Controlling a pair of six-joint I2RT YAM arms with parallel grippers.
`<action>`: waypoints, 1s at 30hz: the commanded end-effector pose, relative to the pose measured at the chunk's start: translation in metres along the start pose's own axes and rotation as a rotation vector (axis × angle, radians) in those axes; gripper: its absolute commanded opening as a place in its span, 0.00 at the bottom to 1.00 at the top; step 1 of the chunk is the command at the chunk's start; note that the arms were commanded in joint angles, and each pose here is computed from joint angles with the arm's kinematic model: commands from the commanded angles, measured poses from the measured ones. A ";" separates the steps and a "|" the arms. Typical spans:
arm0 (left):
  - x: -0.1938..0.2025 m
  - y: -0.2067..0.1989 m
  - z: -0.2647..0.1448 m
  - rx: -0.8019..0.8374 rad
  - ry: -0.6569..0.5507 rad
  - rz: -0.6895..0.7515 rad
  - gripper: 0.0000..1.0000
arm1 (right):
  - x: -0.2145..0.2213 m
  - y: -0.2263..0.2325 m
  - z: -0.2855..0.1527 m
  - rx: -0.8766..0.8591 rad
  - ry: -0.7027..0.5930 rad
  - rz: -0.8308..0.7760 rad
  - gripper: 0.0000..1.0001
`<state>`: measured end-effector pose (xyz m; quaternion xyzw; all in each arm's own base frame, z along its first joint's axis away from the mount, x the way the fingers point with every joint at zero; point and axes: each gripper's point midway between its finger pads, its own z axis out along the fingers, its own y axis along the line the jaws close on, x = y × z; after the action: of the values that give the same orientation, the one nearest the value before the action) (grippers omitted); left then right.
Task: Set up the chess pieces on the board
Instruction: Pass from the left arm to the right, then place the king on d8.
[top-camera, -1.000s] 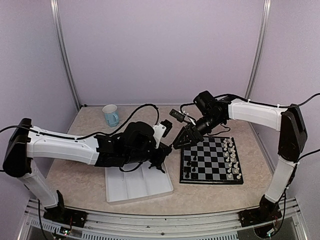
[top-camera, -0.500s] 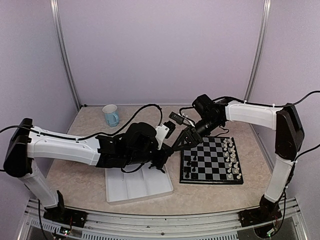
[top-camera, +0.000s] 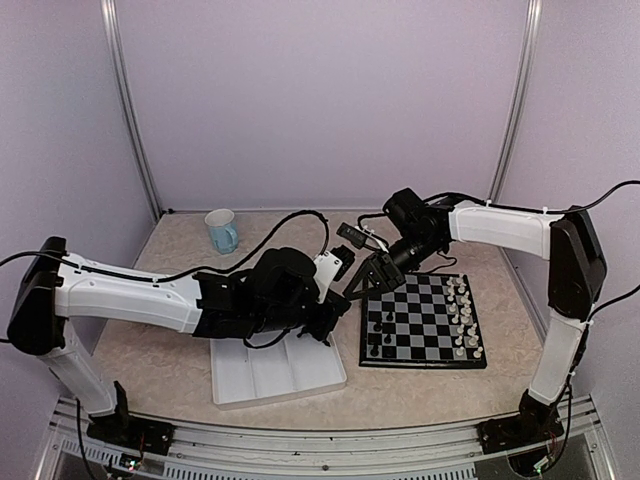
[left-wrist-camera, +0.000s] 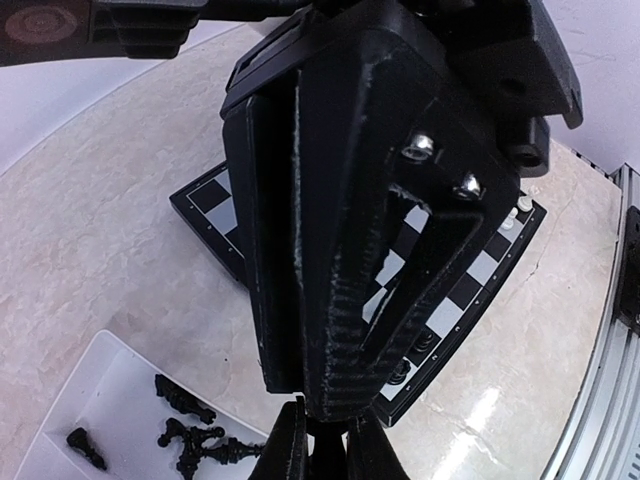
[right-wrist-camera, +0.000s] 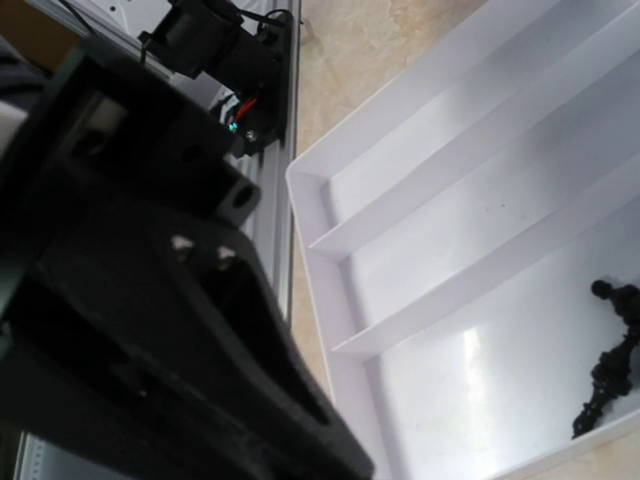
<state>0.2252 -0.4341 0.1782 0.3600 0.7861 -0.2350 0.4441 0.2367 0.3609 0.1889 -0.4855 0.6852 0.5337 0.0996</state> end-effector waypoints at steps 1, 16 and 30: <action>-0.020 -0.006 0.000 0.005 -0.054 0.011 0.09 | 0.001 0.003 0.006 -0.039 0.004 0.005 0.11; -0.015 0.027 -0.003 -0.129 -0.082 -0.069 0.66 | -0.006 -0.038 -0.033 0.323 0.046 -0.135 0.00; -0.004 0.069 -0.019 -0.133 -0.113 -0.238 0.70 | 0.022 -0.112 -0.085 0.802 0.209 -0.206 0.00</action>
<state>0.2620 -0.3894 0.1658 0.2648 0.8169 -0.2137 0.4657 0.3291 0.3008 0.1459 -0.5206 0.7840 0.2348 0.2431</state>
